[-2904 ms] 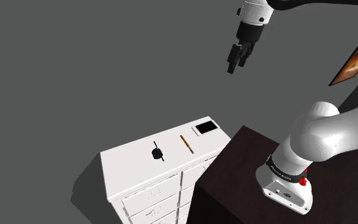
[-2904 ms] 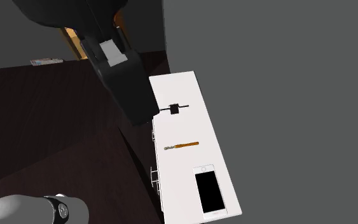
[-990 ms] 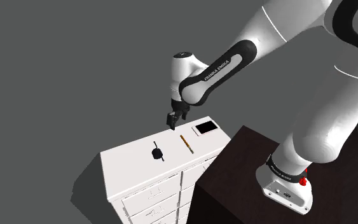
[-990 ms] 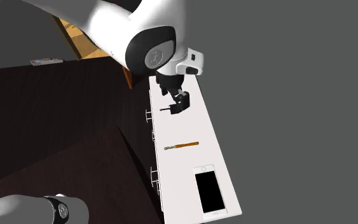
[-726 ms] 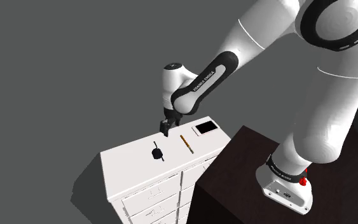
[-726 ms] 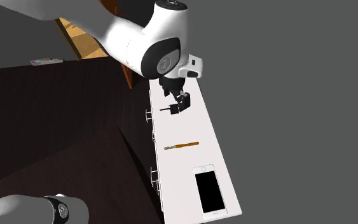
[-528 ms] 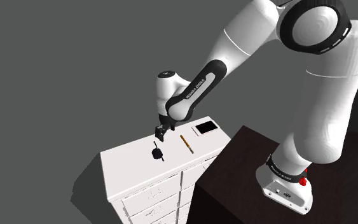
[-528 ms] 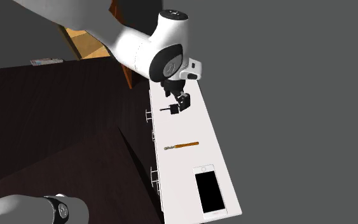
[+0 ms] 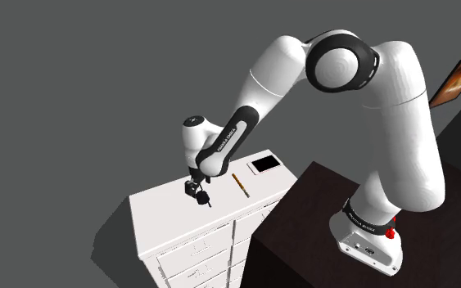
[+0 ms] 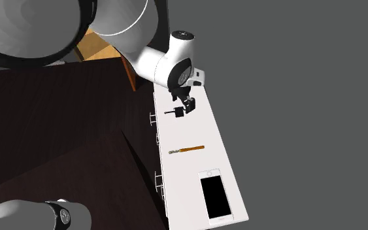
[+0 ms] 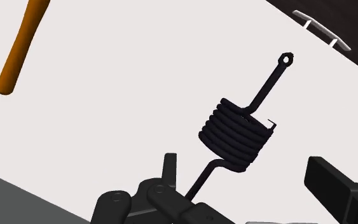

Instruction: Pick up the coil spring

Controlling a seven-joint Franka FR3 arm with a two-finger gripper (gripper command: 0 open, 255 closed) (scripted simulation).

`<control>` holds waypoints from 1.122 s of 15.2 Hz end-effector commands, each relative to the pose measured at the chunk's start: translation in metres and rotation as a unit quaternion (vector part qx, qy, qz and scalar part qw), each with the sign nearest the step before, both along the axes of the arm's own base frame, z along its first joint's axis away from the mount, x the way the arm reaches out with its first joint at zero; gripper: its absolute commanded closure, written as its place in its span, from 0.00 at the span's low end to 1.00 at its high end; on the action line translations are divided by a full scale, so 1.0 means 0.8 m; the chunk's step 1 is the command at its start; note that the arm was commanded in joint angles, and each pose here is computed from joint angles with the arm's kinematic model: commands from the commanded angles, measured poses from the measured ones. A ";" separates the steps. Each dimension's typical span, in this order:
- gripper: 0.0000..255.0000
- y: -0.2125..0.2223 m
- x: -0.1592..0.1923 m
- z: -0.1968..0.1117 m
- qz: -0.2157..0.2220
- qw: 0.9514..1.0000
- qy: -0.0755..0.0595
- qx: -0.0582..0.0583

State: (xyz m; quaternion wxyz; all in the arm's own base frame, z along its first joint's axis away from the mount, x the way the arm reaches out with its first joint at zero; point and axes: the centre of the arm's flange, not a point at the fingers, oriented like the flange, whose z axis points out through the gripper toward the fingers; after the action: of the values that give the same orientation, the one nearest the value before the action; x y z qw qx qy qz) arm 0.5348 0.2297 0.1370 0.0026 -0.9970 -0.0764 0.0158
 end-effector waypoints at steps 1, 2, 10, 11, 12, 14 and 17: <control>0.00 0.006 0.005 -0.020 0.002 1.000 0.001 0.000; 0.00 0.006 0.005 -0.026 0.002 1.000 0.001 0.000; 1.00 0.006 0.004 -0.063 0.002 1.000 0.001 0.000; 1.00 0.006 0.004 -0.063 0.002 1.000 0.001 0.000; 1.00 0.006 0.004 -0.063 0.002 1.000 0.001 0.000; 1.00 0.006 0.004 -0.063 0.002 1.000 0.001 0.000; 1.00 0.007 0.004 -0.063 0.002 1.000 0.001 0.000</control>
State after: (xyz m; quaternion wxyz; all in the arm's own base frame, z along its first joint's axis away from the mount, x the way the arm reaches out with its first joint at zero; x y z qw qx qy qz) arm 0.5386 0.2339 0.0872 0.0020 -0.9969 -0.0774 0.0164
